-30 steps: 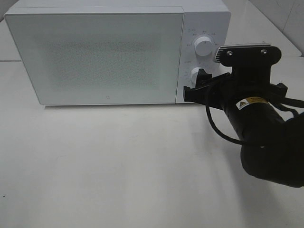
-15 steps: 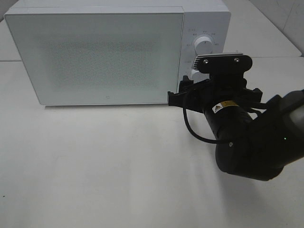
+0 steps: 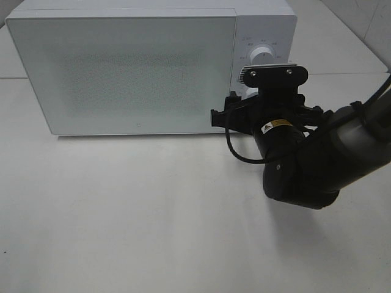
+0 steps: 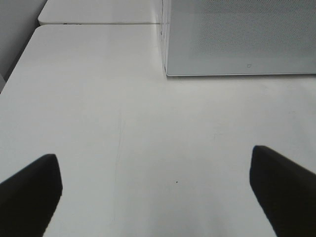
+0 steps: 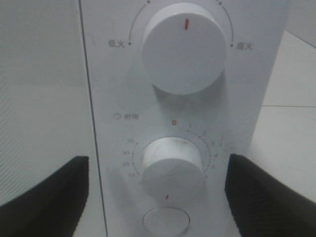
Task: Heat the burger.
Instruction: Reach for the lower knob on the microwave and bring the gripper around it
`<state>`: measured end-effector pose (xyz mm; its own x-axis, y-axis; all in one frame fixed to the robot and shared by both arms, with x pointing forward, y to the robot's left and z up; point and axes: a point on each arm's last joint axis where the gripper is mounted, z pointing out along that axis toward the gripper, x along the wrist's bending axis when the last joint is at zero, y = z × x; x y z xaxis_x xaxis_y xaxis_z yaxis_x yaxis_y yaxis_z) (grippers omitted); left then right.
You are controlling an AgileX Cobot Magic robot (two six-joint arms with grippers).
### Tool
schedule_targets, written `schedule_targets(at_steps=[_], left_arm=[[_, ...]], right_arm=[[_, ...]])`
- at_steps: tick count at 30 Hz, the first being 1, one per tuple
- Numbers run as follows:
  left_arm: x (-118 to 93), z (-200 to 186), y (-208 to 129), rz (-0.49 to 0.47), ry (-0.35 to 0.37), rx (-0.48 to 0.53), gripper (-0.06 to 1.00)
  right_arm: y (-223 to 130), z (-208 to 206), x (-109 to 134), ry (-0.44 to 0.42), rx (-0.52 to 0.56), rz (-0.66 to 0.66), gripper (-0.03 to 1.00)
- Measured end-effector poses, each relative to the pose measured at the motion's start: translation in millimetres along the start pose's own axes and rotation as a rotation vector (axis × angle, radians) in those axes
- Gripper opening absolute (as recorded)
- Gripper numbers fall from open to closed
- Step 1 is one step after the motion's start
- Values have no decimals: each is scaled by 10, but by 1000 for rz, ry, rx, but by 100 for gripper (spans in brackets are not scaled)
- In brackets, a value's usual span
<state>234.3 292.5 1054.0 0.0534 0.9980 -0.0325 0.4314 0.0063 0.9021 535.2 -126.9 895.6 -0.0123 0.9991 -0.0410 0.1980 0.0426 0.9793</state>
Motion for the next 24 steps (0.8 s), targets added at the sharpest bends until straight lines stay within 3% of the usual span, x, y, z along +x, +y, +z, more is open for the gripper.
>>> schedule_targets(at_steps=[20,24], left_arm=[[0,0,0,0,0,0,97],[0,0,0,0,0,0,97]], right_arm=[[-88,233,-30,-26,6,-5,72],[-88,234,-31,-27,3,-6,59]])
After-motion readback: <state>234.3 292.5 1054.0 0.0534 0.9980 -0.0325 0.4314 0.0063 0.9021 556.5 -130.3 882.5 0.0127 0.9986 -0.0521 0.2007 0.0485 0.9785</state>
